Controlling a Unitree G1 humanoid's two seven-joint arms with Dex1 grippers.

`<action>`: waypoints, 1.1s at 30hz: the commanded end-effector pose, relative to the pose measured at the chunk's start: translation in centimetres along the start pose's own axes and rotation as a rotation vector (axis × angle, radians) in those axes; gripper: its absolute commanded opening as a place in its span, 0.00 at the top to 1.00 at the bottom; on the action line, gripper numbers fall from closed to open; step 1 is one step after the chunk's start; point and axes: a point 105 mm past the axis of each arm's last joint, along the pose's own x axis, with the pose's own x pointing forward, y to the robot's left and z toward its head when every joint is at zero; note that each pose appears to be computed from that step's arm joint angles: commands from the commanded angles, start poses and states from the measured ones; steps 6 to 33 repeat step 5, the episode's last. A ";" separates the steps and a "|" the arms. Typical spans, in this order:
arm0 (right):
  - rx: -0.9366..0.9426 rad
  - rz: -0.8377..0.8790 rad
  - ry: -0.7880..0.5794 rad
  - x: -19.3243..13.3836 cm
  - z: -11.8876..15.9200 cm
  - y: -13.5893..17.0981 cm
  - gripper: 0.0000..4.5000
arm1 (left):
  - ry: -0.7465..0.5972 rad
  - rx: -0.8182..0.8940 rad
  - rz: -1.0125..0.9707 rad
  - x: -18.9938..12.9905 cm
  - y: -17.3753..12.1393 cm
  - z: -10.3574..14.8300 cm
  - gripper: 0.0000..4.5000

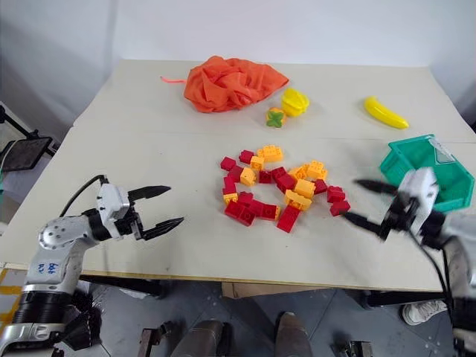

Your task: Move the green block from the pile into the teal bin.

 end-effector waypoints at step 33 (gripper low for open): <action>-0.018 -0.004 0.020 -0.4 -1.9 2.4 0.01 | 0.036 0.016 0.070 -1.7 0.5 -0.4 0.00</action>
